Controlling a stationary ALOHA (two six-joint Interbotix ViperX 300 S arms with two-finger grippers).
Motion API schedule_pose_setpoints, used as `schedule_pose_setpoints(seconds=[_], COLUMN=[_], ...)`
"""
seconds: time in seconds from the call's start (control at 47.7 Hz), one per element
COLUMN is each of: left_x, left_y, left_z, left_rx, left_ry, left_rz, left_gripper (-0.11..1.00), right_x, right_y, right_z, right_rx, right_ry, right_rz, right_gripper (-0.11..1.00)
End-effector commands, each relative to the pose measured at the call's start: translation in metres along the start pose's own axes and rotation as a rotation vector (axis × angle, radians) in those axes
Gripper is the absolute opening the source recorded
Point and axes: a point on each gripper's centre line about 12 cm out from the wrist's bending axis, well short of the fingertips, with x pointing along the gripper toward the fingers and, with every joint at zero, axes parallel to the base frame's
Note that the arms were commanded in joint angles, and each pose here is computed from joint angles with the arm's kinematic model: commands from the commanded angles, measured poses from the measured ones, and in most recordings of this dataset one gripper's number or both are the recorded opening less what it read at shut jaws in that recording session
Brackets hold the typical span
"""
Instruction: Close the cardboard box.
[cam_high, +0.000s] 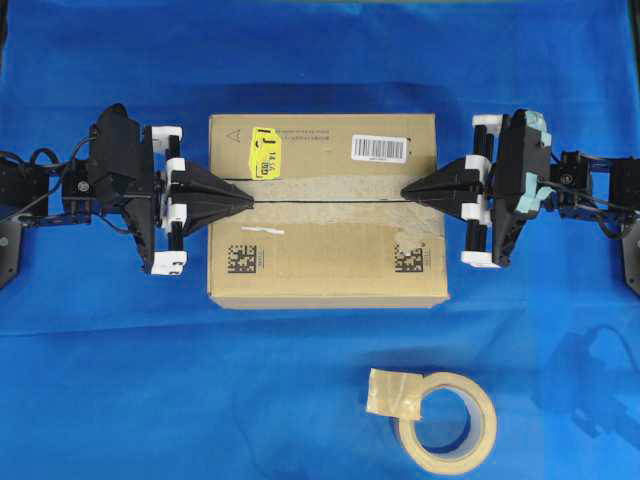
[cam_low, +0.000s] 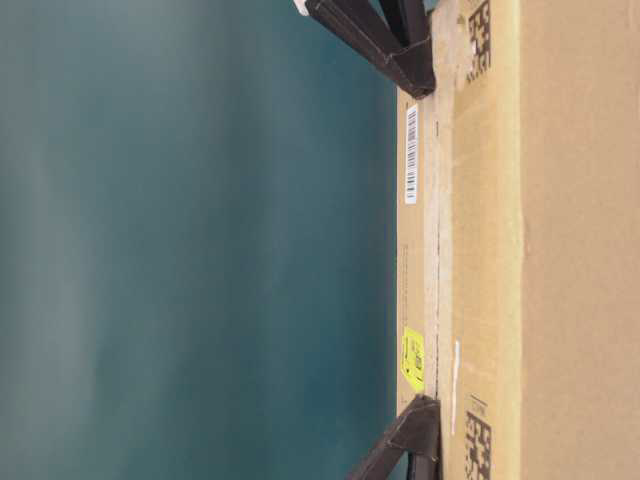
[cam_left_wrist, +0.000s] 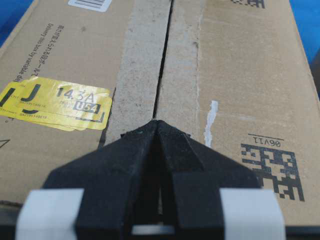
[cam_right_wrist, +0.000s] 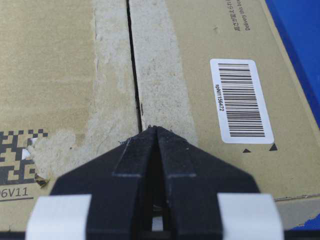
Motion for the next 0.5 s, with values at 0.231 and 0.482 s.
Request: schedule_pose_setpoints(seconds=[0.231,0.482], left_x=[0.0015,0.0015], left_y=[0.0004,0.0004], left_z=[0.0049,0.0047], left_rx=[-0.002,-0.002], left_ry=[-0.017,-0.016], left_rz=[0.002,0.002], left_gripper=[0.0,0.0], right_x=[-0.0005,-0.0006], right_y=[0.0045,0.0044], right_z=[0.0044,0.0038], right_rx=[-0.002,-0.001], right_ry=[-0.019,-0.017], right_rz=[0.014,0.013], right_gripper=[0.0,0.0])
